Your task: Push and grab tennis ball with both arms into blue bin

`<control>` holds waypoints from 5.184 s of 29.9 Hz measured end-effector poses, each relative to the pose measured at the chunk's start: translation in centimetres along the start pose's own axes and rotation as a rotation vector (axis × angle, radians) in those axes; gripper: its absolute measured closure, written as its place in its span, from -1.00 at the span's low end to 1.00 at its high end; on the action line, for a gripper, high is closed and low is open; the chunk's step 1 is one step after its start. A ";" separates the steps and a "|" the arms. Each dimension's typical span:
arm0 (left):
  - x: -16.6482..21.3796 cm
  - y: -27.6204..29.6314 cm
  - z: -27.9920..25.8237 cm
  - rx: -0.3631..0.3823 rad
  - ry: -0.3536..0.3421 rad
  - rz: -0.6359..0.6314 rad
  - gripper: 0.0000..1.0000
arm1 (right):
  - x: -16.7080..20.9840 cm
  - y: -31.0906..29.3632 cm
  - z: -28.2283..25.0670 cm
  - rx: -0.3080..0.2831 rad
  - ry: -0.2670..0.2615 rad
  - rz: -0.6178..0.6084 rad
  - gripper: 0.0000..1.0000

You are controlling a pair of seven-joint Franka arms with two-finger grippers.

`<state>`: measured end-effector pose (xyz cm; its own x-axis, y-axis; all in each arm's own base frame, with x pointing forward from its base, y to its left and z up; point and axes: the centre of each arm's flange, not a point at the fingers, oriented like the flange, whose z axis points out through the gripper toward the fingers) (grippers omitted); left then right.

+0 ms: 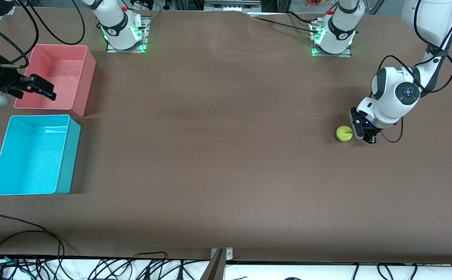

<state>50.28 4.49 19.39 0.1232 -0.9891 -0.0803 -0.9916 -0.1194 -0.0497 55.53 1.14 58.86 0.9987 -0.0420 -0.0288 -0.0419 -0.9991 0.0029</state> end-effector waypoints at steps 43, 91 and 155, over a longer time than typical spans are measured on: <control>13.6 1.7 -1.6 -0.016 0.053 -0.238 0.98 | -0.2 0.2 0.2 -0.001 -0.020 0.004 -1.00; 13.6 1.7 -1.7 -0.018 0.052 -0.238 0.98 | -10.5 -14.8 26.4 0.017 -0.465 -0.231 -1.00; 3.5 3.1 -45.4 0.093 0.007 -0.864 -1.00 | -17.5 -17.4 41.7 0.014 -0.416 -0.296 -0.30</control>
<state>45.78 -3.20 64.15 0.8306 -0.5561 0.0295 -0.5439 -0.8214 -0.1717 37.52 19.14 17.63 0.8720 0.2482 -0.4219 0.2373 -0.9682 -0.0790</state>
